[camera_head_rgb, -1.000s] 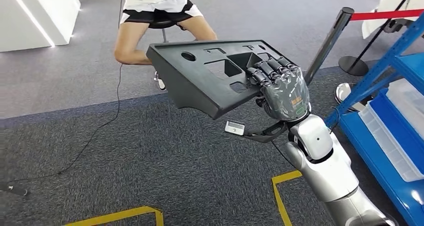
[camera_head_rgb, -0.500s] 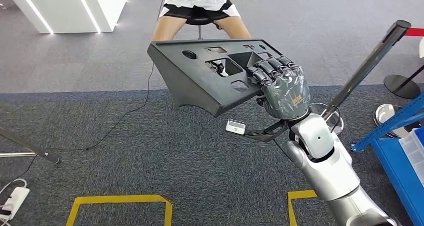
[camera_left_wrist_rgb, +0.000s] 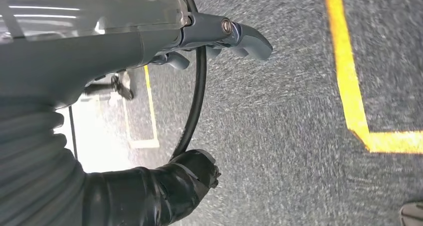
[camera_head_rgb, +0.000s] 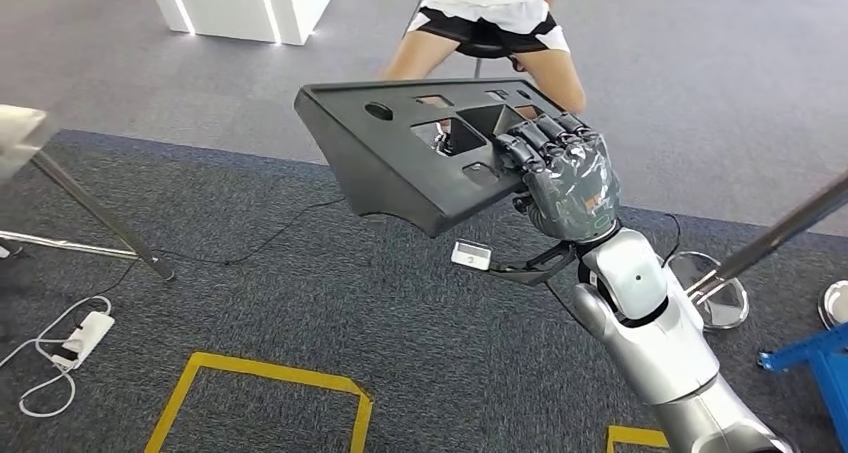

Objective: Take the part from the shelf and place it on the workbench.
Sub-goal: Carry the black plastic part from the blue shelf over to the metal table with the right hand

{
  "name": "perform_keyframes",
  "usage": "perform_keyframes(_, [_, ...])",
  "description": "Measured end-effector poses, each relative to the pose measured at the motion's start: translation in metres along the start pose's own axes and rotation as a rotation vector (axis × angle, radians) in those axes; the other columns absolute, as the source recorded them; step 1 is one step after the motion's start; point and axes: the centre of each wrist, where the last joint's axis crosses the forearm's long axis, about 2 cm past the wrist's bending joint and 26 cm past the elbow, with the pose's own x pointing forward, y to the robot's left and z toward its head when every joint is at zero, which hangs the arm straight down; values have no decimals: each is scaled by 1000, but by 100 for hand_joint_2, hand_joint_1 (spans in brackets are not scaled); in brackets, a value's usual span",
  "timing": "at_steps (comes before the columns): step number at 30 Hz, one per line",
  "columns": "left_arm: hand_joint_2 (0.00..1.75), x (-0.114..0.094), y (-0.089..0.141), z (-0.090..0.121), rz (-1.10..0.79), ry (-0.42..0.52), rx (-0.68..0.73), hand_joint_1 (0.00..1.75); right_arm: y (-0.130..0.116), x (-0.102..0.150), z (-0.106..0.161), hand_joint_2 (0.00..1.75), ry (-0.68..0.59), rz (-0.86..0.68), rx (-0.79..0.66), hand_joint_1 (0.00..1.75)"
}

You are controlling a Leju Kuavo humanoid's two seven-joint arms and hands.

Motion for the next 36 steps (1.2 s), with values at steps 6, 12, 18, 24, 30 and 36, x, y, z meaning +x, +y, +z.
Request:
perform_keyframes(6, [175,0,-1,0,7,3,-4,0,-1,-1,-2,175,3,-7,4,175])
perform_keyframes(12, [175,-1,-1,0,12,6,-8,0,-2,-4,-6,175,0,-3,-6,175])
perform_keyframes(18, [175,-2,-2,0,14,9,-16,0,-2,-3,-7,175,1,-6,-4,175])
perform_keyframes(24, [175,-3,-1,0,14,10,-16,0,-3,-4,-8,175,0,-5,-7,175])
perform_keyframes(30, [175,-2,1,0,14,8,-13,0,-2,-4,-7,175,2,-7,-2,175])
perform_keyframes(36, [175,-3,-3,0,16,11,-22,0,-1,-4,-6,175,4,-11,11,175])
